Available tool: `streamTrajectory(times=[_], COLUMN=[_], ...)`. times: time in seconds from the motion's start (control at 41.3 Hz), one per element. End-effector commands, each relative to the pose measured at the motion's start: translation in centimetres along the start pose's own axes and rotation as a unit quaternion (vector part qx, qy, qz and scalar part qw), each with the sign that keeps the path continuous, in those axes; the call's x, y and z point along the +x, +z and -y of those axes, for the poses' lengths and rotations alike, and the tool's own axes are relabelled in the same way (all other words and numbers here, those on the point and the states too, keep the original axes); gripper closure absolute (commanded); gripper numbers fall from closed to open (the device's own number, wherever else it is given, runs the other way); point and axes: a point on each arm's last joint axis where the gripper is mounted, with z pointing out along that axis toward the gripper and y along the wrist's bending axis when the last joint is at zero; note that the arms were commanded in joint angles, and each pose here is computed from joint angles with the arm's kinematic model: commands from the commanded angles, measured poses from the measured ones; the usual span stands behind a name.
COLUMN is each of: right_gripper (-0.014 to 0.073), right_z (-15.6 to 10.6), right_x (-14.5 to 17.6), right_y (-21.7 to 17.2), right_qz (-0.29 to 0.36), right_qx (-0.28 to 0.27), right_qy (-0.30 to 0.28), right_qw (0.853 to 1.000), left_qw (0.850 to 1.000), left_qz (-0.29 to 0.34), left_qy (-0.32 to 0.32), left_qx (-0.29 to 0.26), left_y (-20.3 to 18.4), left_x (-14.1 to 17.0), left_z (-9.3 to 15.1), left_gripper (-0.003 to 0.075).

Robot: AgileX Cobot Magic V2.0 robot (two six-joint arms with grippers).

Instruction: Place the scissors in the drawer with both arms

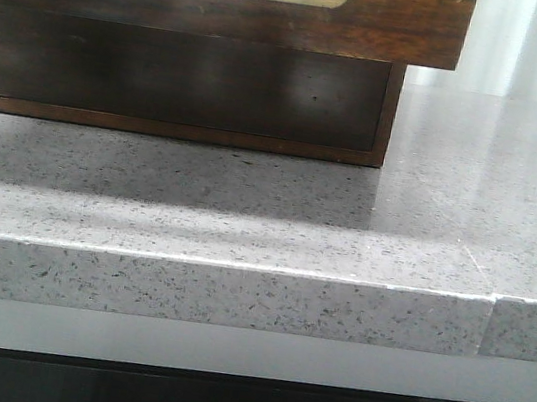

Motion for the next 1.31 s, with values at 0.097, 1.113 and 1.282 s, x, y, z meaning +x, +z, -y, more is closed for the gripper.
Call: streamTrajectory(times=[0.097, 1.113, 1.282], right_gripper=[0.0664, 0.0664, 0.0664], right_z=[0.0, 2.8, 3.1], right_x=[-1.2, 8.1, 13.1], right_y=[-0.4, 0.7, 2.4], right_qz=[0.045, 0.172, 0.211], right_qx=[0.003, 0.243, 0.296], right_qy=[0.001, -0.008, -0.008], right_qw=[0.999, 0.955, 0.931], left_qw=[0.999, 0.999, 0.999], left_qz=[0.042, 0.041, 0.041], left_qy=[-0.007, -0.007, -0.007], left_qx=[-0.003, -0.003, -0.003], left_y=[-0.1, -0.1, -0.1], left_x=[-0.1, -0.1, -0.1], left_z=[0.0, 0.0, 0.0], left_gripper=[0.0741, 0.0741, 0.0741])
